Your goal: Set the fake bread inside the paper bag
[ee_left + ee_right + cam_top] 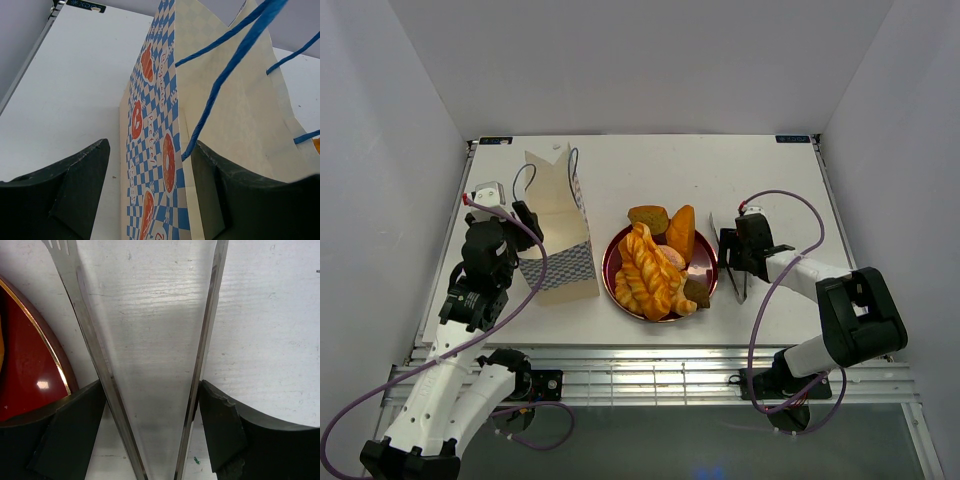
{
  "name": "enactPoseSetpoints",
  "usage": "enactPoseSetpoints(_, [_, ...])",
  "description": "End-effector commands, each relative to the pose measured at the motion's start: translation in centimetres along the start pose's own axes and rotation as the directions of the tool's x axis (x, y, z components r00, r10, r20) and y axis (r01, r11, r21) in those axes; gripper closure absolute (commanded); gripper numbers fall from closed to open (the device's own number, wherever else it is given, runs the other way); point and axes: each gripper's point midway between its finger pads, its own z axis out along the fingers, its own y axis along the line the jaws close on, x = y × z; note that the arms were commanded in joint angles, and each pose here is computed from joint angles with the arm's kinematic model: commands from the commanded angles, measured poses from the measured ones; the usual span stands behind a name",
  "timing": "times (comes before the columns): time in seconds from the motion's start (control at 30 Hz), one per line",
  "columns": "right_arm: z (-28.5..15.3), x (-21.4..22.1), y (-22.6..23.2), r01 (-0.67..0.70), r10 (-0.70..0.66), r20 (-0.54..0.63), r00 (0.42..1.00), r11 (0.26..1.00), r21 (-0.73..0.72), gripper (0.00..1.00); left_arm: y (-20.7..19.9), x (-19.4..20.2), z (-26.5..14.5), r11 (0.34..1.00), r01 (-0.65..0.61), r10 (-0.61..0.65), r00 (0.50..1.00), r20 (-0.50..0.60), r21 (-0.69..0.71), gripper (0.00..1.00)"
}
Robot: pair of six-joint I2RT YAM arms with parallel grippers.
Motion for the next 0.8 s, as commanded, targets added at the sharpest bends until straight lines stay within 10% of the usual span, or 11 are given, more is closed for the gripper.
enactPoseSetpoints(0.0, [-0.1, 1.3, -0.2, -0.011, 0.011, -0.034, 0.999, 1.0, 0.013, 0.21, -0.3, 0.4, -0.1, 1.0, -0.01, 0.01, 1.0, -0.011, 0.021, 0.24])
enactPoseSetpoints(0.77, [-2.6, -0.9, 0.1, -0.021, 0.021, -0.013, 1.0, 1.0, 0.002, 0.32, -0.2, 0.5, -0.1, 1.0, -0.014, 0.014, 1.0, -0.012, 0.019, 0.24])
